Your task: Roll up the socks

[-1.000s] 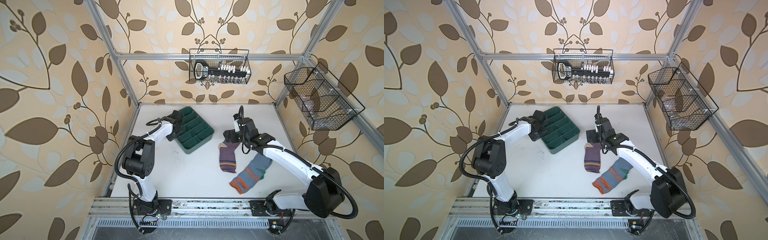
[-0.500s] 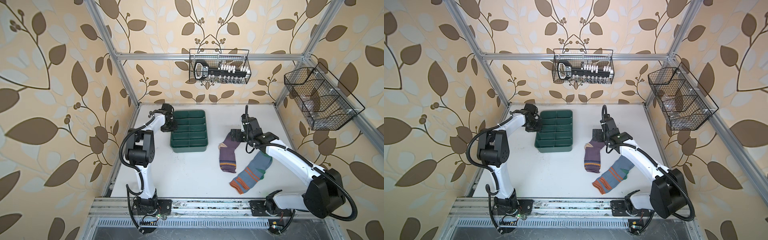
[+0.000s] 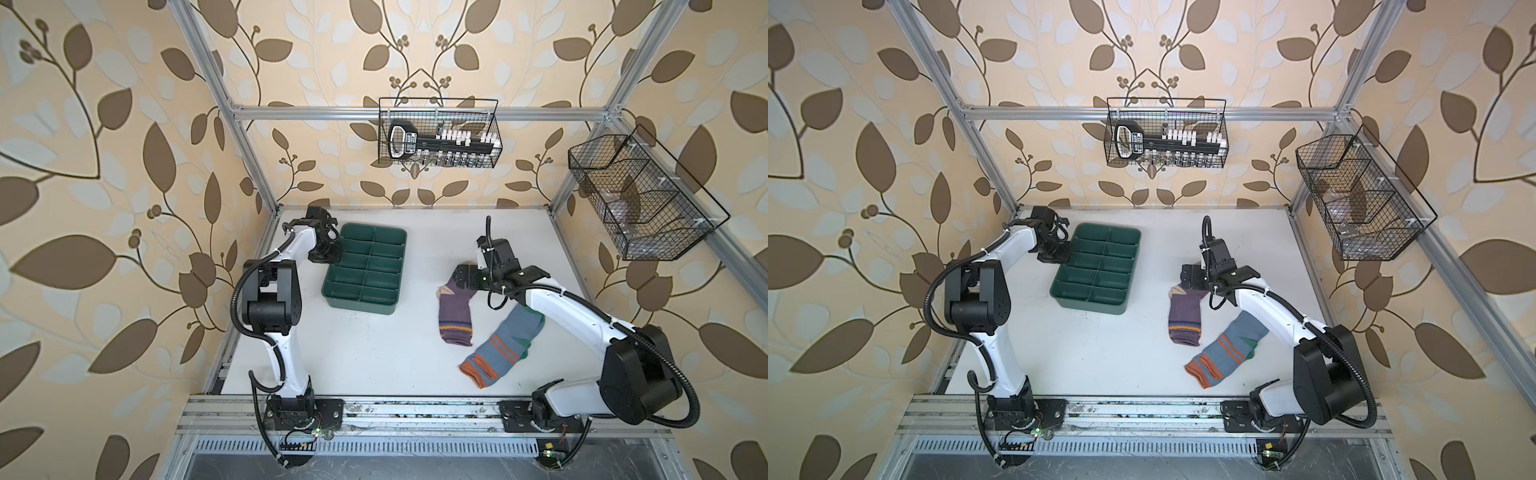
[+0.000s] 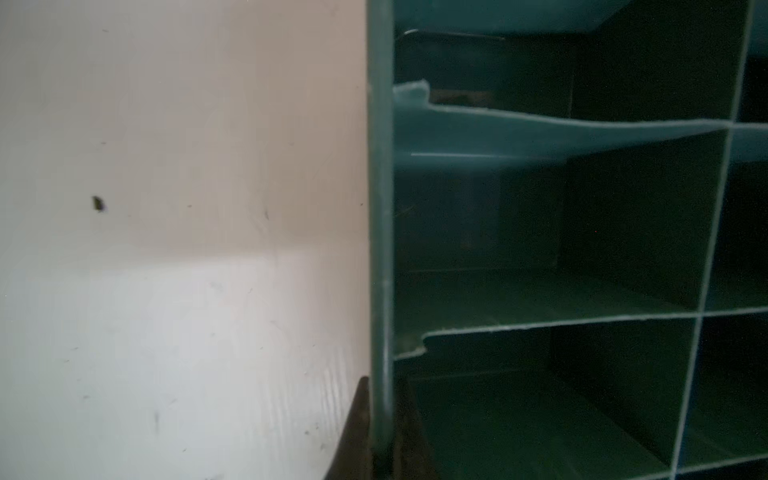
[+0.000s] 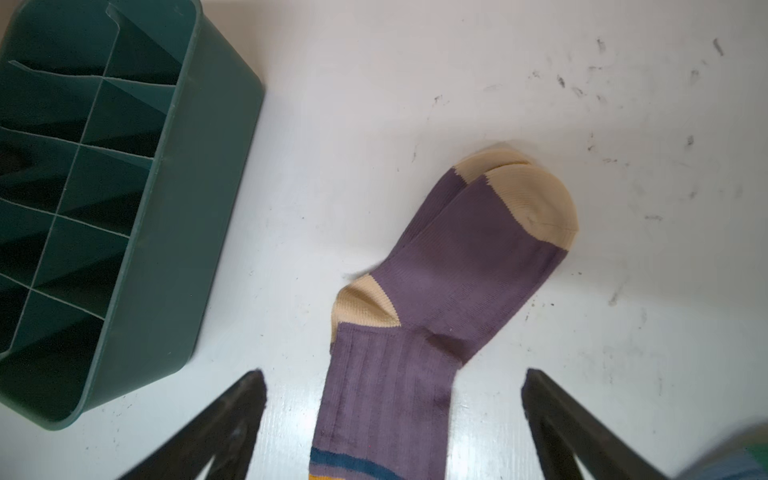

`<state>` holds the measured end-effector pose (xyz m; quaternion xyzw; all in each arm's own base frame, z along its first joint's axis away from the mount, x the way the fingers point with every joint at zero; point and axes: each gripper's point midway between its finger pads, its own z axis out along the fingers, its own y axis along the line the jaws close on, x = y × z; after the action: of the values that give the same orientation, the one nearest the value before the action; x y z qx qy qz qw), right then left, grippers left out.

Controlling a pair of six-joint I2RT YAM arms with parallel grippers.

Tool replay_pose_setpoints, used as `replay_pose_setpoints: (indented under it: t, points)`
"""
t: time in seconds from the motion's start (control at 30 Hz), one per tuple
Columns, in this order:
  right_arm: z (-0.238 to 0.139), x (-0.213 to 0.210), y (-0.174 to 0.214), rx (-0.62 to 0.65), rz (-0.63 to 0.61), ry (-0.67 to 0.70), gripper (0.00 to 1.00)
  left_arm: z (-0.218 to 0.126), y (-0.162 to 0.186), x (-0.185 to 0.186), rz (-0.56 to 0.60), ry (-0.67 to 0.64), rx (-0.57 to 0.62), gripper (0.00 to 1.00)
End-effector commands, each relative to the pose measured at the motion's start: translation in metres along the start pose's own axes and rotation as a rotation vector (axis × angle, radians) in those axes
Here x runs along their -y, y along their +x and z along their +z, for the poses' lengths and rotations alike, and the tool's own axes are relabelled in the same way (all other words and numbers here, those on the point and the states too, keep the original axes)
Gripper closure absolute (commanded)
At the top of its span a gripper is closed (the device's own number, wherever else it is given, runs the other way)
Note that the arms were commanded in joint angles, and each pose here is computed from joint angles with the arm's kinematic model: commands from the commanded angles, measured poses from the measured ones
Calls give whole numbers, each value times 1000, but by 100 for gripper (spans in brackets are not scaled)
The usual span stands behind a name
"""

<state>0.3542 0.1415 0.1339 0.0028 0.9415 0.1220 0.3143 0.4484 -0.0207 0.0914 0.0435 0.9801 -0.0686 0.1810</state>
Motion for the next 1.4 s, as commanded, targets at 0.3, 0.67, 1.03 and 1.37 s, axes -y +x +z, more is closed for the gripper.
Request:
replay_pose_setpoints:
  t: [0.3,0.67,1.03,1.37]
  points:
    - [-4,2,6,4,2,-6,2,-31,5,-29,-22,-162,63,100]
    - [8,14,4,-10,43,25,3,-64,4,-74,-200,-281,221,57]
    - [39,35,17,-82,91,107,2,-125,-37,34,-144,-24,403,18]
    - [81,28,18,-123,164,51,2,-148,49,224,283,261,373,13]
